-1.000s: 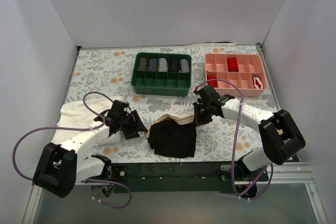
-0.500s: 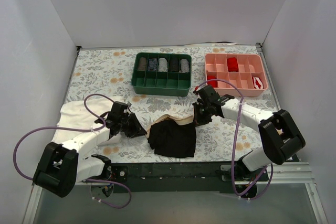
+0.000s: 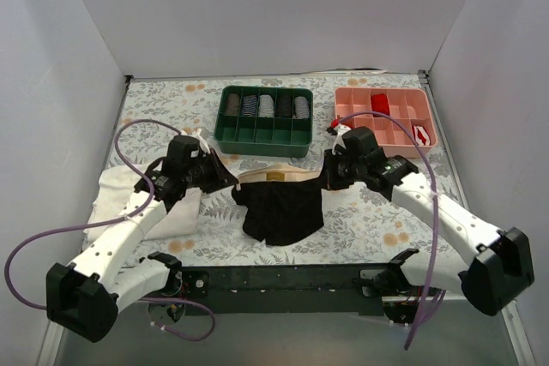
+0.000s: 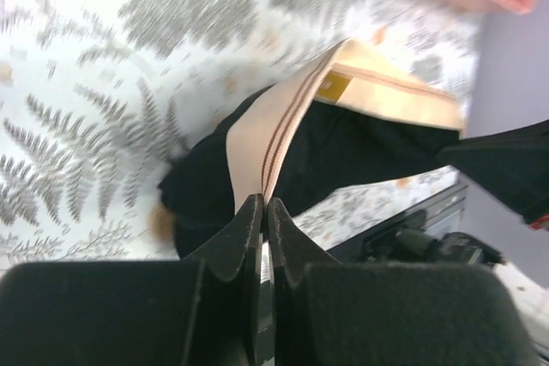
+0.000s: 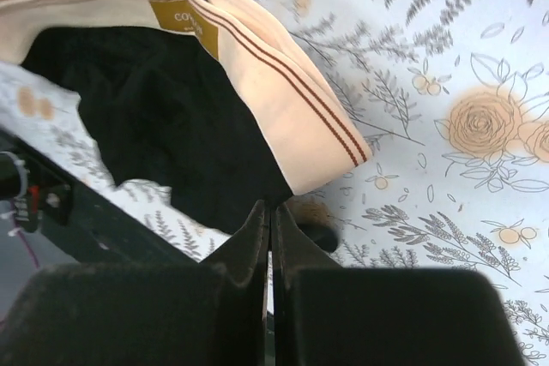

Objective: Roll the underwear
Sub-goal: Flatten out the underwear at the center of the board.

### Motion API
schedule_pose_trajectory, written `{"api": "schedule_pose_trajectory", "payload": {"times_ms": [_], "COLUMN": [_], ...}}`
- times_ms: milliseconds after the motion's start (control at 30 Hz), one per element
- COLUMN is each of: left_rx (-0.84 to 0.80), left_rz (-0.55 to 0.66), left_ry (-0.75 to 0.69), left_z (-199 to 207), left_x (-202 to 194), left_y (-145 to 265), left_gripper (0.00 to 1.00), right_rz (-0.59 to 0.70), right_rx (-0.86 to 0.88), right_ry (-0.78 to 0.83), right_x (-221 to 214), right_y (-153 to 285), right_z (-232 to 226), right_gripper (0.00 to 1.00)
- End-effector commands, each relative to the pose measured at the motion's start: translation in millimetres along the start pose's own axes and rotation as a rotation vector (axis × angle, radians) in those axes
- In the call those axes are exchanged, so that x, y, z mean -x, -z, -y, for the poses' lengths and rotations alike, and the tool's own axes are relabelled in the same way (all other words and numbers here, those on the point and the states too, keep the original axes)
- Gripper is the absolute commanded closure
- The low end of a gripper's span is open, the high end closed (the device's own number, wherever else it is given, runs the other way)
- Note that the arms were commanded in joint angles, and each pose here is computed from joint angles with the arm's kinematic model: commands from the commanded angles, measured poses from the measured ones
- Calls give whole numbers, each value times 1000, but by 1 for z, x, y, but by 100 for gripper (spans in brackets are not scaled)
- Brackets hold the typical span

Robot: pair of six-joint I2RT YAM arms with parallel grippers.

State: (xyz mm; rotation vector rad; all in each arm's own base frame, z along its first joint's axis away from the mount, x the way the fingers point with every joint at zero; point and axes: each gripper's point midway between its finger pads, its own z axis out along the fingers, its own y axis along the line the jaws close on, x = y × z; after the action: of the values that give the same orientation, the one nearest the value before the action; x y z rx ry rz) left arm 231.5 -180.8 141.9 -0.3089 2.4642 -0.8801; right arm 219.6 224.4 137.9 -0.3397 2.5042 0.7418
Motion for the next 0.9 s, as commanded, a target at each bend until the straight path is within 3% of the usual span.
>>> {"api": "schedule_pose_trajectory", "payload": {"times_ms": [0,133,367,500,700,767,867], "left_rx": [-17,-98,-147,-134,-58,18,8], "left_rz": [52,37,36,-15,-51,-67,-58], "left_ry": [-70,-65,1,34,18,30,-2], "left_z": [29,51,60,56,39,21,19], "left_x": [20,13,-12,-29,-18,-15,0], "left_y": [43,70,127,139,93,66,28], "left_gripper": [100,100,100,100,100,100,100], "right_rz": [80,149,176,192,94,111,123], "right_rx": [74,147,284,291,15,-85,-198], "right_ry": [13,8,7,-22,-93,-90,-83], "right_x": [12,8,-10,-14,-23,-19,-10], "right_y": [38,71,123,143,97,76,41], "right_z": [-23,-41,-71,-74,-23,-1,28], "right_gripper": [99,99,99,99,99,98,98]}}
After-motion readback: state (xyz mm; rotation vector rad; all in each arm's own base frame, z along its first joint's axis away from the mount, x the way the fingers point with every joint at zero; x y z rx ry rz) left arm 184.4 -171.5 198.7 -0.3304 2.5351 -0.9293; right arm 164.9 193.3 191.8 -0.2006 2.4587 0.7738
